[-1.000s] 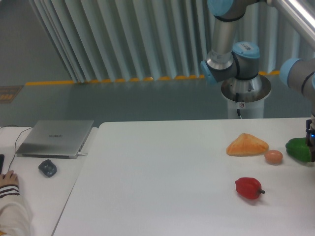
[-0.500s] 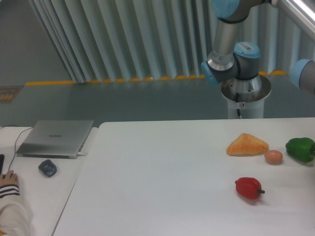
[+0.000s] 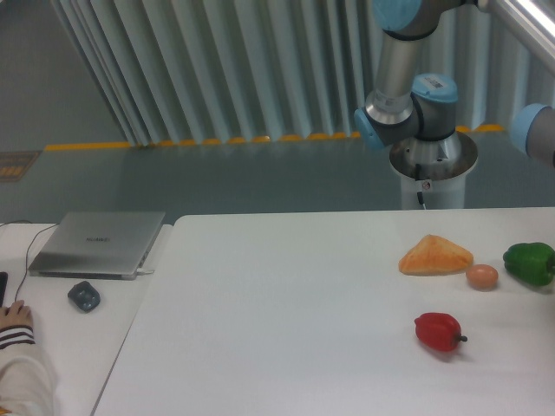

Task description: Place the yellow pepper on the table

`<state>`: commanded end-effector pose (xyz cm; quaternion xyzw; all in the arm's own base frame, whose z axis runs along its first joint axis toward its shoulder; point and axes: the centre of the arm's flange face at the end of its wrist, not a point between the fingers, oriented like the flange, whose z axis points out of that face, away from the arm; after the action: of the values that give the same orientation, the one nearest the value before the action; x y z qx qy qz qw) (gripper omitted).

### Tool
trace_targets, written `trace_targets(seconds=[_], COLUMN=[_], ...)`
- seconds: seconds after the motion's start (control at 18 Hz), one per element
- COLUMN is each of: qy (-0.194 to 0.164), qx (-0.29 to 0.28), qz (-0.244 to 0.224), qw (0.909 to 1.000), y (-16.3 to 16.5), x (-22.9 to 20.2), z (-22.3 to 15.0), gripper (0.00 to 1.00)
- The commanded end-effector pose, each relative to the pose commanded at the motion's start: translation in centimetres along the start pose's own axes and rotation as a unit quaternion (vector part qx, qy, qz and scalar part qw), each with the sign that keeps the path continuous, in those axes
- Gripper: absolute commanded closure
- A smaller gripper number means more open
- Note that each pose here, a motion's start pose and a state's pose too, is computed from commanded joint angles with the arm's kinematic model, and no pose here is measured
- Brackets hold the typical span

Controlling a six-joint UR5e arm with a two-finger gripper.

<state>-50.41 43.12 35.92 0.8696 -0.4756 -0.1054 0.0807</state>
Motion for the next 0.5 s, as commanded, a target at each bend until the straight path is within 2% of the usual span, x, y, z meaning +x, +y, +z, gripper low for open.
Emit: trace_targets(seconds=[0.28, 0.5], qy=[0.002, 0.007], qx=[-0.012, -0.013], qz=[-0.012, 0.001], qw=[0.9999, 0.9999], y=[0.0, 0.4], x=[0.4, 0.3], z=[0.7, 1.4], gripper=[0.0, 0.0])
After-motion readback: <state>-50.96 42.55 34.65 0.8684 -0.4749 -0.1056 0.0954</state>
